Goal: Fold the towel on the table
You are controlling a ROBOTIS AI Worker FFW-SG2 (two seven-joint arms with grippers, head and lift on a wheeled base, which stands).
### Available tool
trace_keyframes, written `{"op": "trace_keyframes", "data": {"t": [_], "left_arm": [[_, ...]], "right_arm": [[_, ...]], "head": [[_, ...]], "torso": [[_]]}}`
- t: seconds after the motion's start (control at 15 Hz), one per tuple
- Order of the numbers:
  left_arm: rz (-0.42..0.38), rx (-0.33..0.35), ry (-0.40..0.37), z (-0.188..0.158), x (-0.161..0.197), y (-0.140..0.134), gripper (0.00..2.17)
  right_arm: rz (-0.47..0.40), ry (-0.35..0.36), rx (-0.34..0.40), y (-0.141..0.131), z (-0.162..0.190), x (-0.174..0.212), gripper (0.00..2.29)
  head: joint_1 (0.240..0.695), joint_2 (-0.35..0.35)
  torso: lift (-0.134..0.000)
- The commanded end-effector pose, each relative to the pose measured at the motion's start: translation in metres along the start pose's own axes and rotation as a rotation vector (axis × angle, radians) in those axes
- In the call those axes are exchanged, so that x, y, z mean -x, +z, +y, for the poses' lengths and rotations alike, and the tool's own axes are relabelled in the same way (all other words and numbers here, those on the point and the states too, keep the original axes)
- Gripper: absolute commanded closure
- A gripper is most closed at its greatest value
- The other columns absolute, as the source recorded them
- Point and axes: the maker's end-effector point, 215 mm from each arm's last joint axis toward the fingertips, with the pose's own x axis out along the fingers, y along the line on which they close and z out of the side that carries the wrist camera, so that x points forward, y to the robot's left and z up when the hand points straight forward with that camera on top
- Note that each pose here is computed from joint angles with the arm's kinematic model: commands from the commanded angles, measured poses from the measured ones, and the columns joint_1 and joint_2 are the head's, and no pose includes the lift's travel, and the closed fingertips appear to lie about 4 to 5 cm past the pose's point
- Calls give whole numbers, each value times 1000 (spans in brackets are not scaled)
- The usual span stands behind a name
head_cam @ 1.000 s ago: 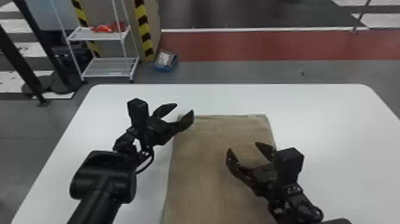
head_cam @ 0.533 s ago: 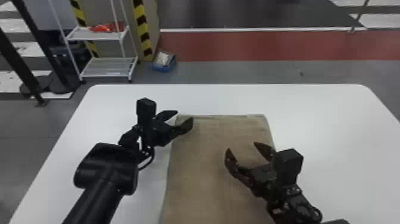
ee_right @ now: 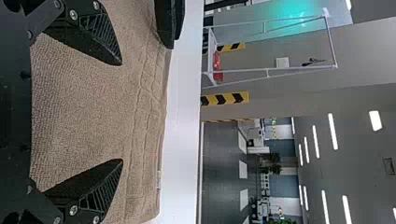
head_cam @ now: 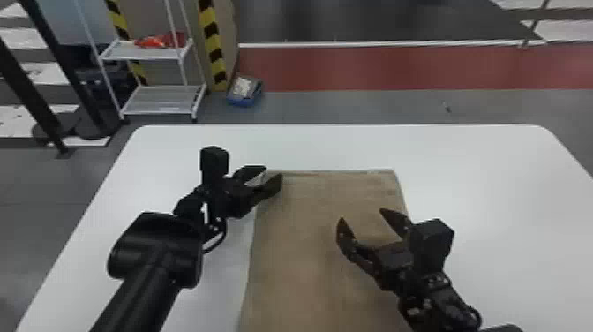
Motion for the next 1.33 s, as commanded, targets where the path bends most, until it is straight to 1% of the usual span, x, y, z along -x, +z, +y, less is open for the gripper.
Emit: {"op": "trace_keyframes", "data": {"t": [0.0, 0.2, 0.27, 0.33, 0.47, 0.53, 0.6, 0.67, 0.8, 0.93, 1.07, 1.13, 1.27], "left_arm": [[-3, 3, 0, 3, 1, 2, 599], [-3, 3, 1, 5, 2, 1, 620], [-4, 4, 3, 6, 3, 1, 937], [-1, 3, -1, 4, 3, 0, 1082], [34, 22, -29, -1, 4, -11, 1082], [38, 24, -34, -3, 4, -11, 1085], [40, 33, -36, -4, 6, -14, 1163], [42, 50, -35, -5, 9, -16, 1477], [24, 54, -41, -13, 15, -5, 1477], [6, 66, -27, -12, 25, 5, 1477], [-33, 53, -8, -14, 31, 26, 1477], [-41, 57, -8, -17, 35, 33, 1477], [-15, 77, -7, -23, 45, 35, 1477]], "right_arm": [[-3, -1, 1, 2, 0, 1, 157], [-3, -2, 1, 2, -1, 1, 157], [-4, -2, 1, 3, -1, 1, 157], [-4, -3, 3, 3, -2, 1, 157], [-5, -3, 3, 4, -2, 1, 157], [-6, -5, 3, 4, -3, 1, 157], [-9, -5, 3, 6, -3, 1, 157], [-10, -6, 4, 8, -3, 1, 157], [-8, -7, 5, 8, -4, 1, 157], [-7, -7, 4, 8, -4, 1, 157], [-8, -8, 3, 9, -5, 2, 157], [-8, -10, 3, 9, -6, 2, 157], [-12, -17, 1, 10, -10, 5, 157]], "head": [[695, 45], [695, 47], [695, 48], [695, 49], [695, 49], [695, 47], [695, 44], [695, 44], [695, 44], [695, 41], [695, 40], [695, 42], [695, 42]], "torso": [[-123], [-123], [-123], [-123], [-123], [-123], [-123], [-123], [-123], [-123], [-123], [-123], [-123]]}}
